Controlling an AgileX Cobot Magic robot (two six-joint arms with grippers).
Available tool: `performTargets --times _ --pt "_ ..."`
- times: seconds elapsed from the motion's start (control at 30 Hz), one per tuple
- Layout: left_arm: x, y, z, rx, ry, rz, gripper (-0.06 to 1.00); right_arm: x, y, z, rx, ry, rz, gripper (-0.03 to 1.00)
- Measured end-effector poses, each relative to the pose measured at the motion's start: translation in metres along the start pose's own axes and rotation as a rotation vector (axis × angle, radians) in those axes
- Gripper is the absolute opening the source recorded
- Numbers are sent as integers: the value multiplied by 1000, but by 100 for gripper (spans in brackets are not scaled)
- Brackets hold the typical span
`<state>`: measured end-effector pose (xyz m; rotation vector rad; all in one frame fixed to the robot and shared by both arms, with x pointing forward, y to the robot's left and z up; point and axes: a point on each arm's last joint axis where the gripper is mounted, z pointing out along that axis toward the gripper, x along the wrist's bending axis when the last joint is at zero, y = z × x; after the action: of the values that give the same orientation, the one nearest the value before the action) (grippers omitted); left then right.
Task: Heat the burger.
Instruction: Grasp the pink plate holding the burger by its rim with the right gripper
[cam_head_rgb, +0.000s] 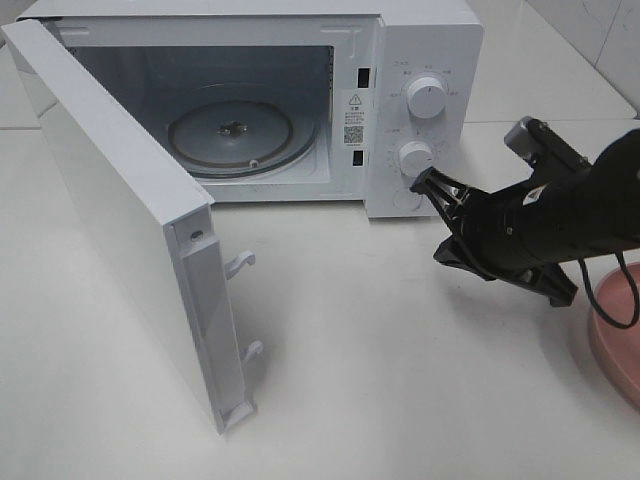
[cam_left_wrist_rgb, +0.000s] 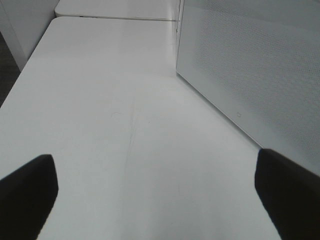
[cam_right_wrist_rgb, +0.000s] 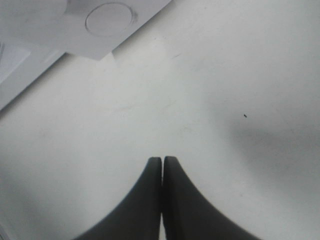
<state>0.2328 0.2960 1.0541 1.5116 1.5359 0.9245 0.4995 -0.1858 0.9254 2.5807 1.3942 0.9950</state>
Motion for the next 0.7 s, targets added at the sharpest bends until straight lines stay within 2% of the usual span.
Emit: performTargets --times 0.07,0.13,0.17,0.2,0.27,0.3,0.33,0.37,0.4,0.43,0.57,0.7 --pt "0 0 0 0 0 0 99 7 8 -4 64 -13 -127 1" --pt "0 0 0 0 0 0 99 10 11 -6 92 -17 -178 1" --pt "0 0 0 0 0 0 99 13 14 -9 154 -25 -275 1" --pt "0 0 0 0 0 0 99 13 14 -9 154 -25 -275 1" --pt "0 0 0 0 0 0 99 16 17 -14 237 -26 -411 1" --pt "0 0 0 0 0 0 99 16 17 -14 237 -26 -411 1" --pt "0 0 0 0 0 0 99 18 18 -17 282 -28 -514 1" --pt "0 0 0 0 0 0 99 19 18 -18 304 -31 -571 2" --pt "0 0 0 0 0 0 99 19 18 -18 304 -31 -571 2" --pt "0 0 0 0 0 0 99 19 18 -21 352 -42 -659 2" --pt "0 0 0 0 0 0 99 17 18 -26 433 -86 -757 3" --pt "0 0 0 0 0 0 99 12 15 -30 503 -129 -798 3"
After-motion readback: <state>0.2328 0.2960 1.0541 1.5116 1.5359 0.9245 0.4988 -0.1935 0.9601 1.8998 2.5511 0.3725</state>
